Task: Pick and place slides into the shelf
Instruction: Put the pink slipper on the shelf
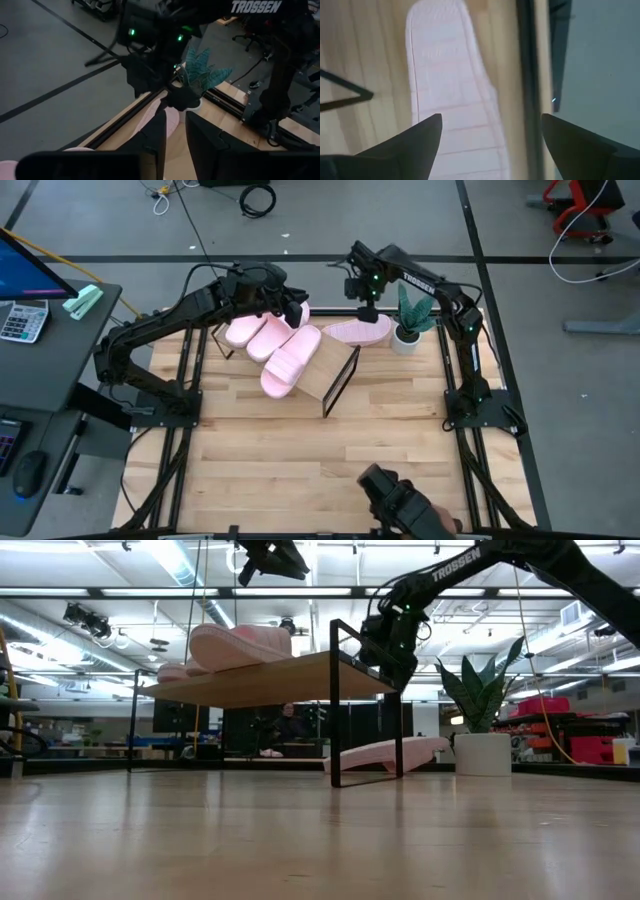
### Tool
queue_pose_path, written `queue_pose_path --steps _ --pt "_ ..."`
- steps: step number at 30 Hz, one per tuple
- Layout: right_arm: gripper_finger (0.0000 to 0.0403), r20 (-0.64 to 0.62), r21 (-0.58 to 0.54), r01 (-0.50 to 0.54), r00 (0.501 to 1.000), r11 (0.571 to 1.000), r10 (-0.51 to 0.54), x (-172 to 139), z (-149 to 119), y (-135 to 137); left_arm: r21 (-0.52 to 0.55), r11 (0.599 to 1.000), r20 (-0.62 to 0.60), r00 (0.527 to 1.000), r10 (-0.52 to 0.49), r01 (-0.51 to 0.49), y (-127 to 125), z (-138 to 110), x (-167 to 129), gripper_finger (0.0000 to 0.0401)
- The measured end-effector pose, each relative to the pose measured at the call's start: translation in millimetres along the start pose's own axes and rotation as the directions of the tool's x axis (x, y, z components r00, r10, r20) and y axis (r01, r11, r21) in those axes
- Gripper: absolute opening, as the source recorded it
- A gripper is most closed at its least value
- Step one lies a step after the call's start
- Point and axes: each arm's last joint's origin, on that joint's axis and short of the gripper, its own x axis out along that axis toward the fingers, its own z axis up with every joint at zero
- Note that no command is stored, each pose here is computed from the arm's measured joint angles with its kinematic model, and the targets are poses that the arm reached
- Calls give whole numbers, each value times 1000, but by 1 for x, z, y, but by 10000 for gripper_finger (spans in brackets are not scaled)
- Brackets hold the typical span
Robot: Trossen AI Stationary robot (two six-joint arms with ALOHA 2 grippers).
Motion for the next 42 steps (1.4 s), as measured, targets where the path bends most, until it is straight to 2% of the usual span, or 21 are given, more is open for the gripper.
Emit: queue_pose_path --steps 7,12,21,42 --pt "345 -101 22 -75 992 997 77 29 -16 6 0 1000 -5 1000 -17 17 -1 0 0 69" --pt "345 -155 -6 -53 987 999 51 39 -22 7 0 1000 -5 1000 -18 18 -1 0 0 73" --pt "345 -116 -45 58 991 997 -62 40 -16 -1 0 1000 -6 1000 -18 18 -1 0 0 67" --pt "347 -91 5 -49 995 999 49 44 -25 -8 0 1000 -9 1000 -17 17 0 -1 0 68"
